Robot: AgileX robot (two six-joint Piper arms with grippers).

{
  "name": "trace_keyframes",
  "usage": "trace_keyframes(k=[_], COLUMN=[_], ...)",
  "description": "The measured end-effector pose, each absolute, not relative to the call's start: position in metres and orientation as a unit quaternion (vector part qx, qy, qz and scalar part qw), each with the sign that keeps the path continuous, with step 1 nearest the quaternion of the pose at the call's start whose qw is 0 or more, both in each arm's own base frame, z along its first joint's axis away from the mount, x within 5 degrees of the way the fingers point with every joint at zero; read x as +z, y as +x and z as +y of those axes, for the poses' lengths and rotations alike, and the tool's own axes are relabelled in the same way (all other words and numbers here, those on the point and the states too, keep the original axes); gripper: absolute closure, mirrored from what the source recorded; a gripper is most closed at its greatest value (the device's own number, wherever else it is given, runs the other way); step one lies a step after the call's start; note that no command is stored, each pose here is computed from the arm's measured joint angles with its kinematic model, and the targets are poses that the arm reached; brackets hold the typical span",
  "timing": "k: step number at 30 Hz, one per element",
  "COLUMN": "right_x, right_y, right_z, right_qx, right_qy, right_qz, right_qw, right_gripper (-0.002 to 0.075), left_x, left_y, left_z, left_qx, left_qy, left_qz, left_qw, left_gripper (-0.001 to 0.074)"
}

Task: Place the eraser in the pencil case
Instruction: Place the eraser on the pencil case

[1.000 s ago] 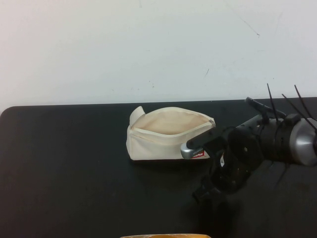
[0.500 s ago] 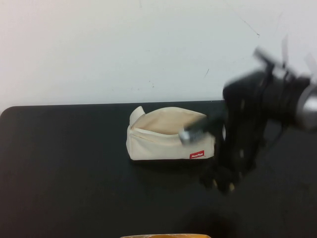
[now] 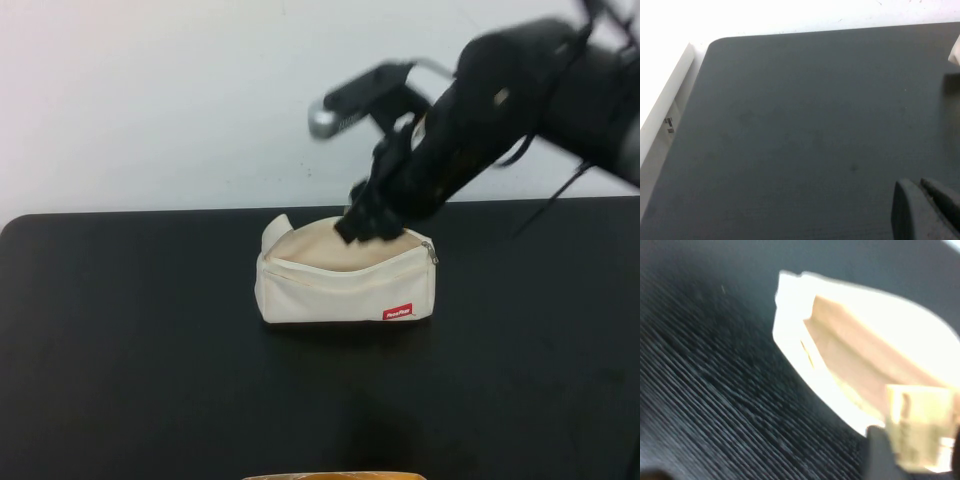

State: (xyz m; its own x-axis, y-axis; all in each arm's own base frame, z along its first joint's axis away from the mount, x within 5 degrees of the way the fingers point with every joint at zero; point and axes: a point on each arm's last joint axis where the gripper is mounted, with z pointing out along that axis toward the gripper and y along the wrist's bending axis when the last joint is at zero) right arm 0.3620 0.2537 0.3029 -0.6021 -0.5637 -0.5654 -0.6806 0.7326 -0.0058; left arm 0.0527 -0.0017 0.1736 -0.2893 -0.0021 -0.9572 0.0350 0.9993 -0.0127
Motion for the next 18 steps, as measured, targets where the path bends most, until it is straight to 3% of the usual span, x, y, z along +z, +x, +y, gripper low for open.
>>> trace_keyframes(k=[4,8,12,18], right_x=[0.272,0.265,0.286,0.353], right_y=[0.374,0.378,0.378,0.365], right_z=[0.258,0.256,0.253,0.240], right_qx=[0.081,0.058,0.049,0.028], right_qy=[-0.355,-0.351,-0.354,-0.360], right_qz=[0.897,0.901,0.900,0.894], right_qw=[0.253,0.247,0.249,0.265], right_gripper=[0.0274,0.0249,0.0331,0.0602], left_x=[0.174,0.174,0.174,0.174], left_y=[0.053,0.053,0.053,0.053], left_z=[-0.002,-0.002,-0.002,-0.002], left_qx=[-0.016,-0.016,-0.016,-0.016], left_qy=[0.010,0.010,0.010,0.010], left_qz=[0.803,0.803,0.803,0.803], left_qw=[0.596,0.596,0.596,0.596], left_gripper=[0.0736,0.0736,0.0736,0.0736])
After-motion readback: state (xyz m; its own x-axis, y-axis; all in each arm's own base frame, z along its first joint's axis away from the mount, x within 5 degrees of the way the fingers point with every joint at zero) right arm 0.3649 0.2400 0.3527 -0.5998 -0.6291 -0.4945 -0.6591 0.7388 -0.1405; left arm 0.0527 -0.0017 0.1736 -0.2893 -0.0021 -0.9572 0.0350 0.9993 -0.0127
